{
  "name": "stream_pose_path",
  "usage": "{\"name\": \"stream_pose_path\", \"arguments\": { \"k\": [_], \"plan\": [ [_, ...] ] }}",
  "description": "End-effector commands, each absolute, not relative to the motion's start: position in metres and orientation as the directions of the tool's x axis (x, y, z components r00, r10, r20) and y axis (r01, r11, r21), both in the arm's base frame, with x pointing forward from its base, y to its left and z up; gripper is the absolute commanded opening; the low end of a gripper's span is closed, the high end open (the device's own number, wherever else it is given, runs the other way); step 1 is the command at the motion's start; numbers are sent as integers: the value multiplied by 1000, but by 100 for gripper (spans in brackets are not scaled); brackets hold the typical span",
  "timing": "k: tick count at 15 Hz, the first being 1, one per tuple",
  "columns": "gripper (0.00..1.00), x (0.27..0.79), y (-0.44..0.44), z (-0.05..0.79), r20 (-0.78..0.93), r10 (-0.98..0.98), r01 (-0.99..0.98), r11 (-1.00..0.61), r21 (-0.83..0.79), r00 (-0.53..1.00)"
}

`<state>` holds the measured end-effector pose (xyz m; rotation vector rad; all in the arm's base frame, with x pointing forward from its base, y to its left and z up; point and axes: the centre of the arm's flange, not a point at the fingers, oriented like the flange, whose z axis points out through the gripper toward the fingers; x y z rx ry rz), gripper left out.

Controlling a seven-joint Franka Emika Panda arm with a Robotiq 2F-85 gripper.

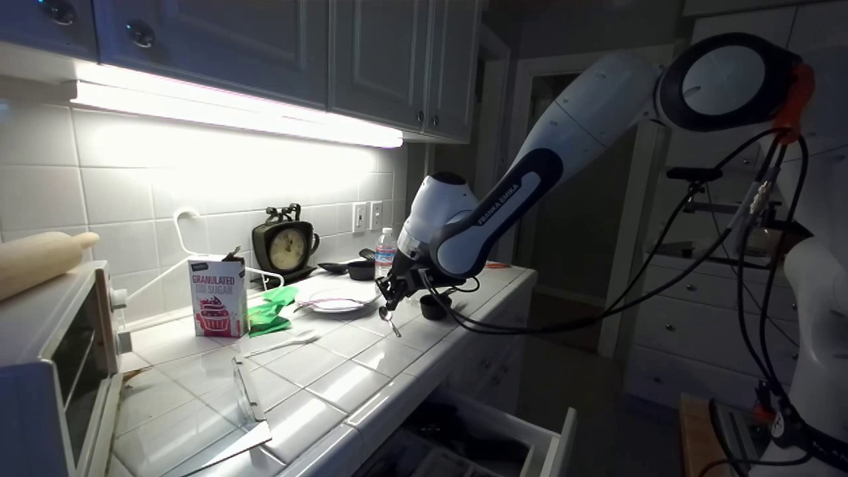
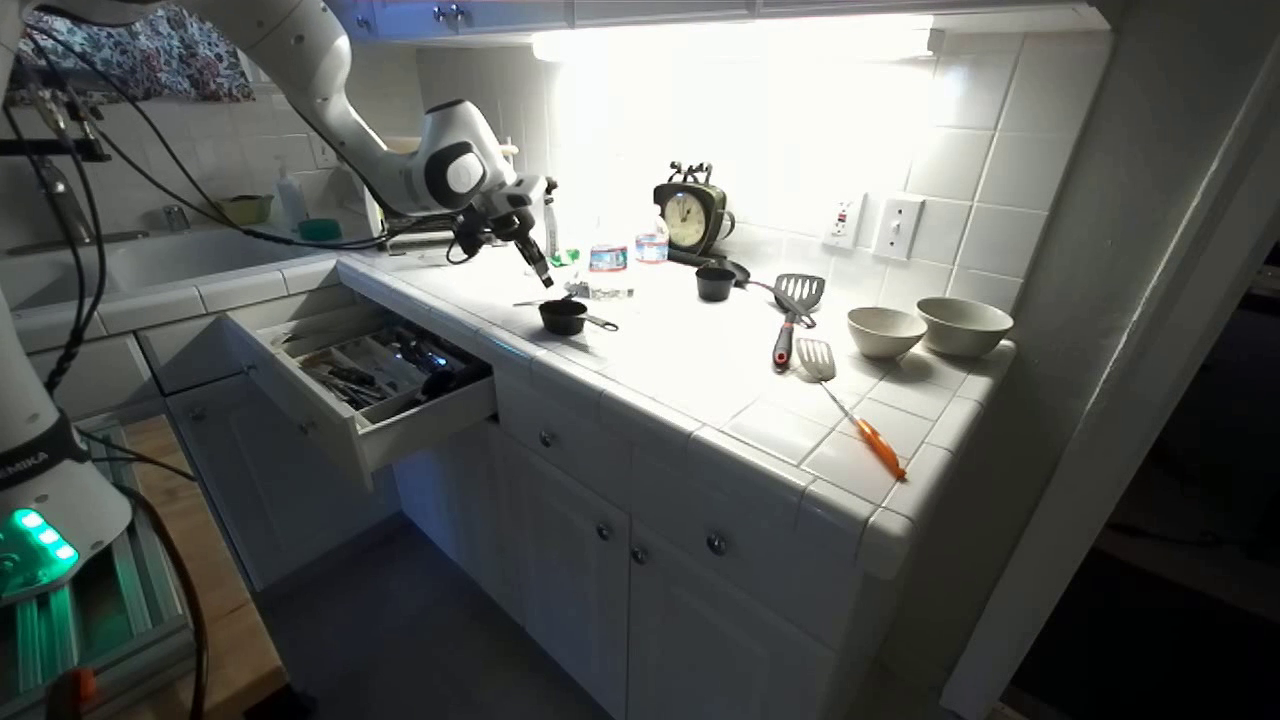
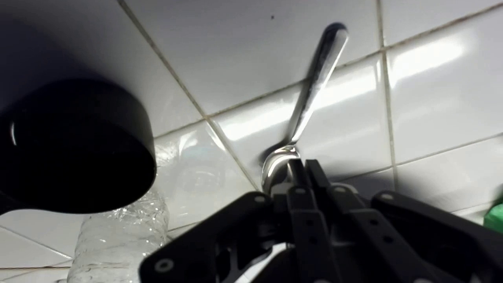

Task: Pick up the spoon and put it on the plate

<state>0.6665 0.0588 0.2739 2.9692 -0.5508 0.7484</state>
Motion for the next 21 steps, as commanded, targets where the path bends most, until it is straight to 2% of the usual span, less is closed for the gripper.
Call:
{"name": "stream_pose_path", "arguments": {
  "k": [1, 2, 4, 12, 14, 17, 18, 19, 20, 21],
  "plan": [
    [2, 652, 61, 288, 463, -285, -316, -949, -9, 839],
    [32, 654, 61, 287, 463, -277, -312, -950, -1, 842],
    [40, 657, 63, 282, 462, -267, -308, -951, 13, 846],
    [96, 662, 73, 258, 461, -233, -278, -960, 31, 856],
    [100, 663, 74, 252, 457, -247, -290, -957, 24, 854],
    [99, 664, 72, 246, 460, -266, -305, -952, 12, 847],
    [95, 664, 72, 244, 462, -269, -309, -951, 10, 845],
    [75, 665, 71, 243, 463, -271, -310, -951, 9, 844],
    [72, 665, 71, 243, 464, -272, -311, -950, 9, 843],
    [64, 665, 70, 242, 465, -274, -314, -949, 8, 842]
  ]
}}
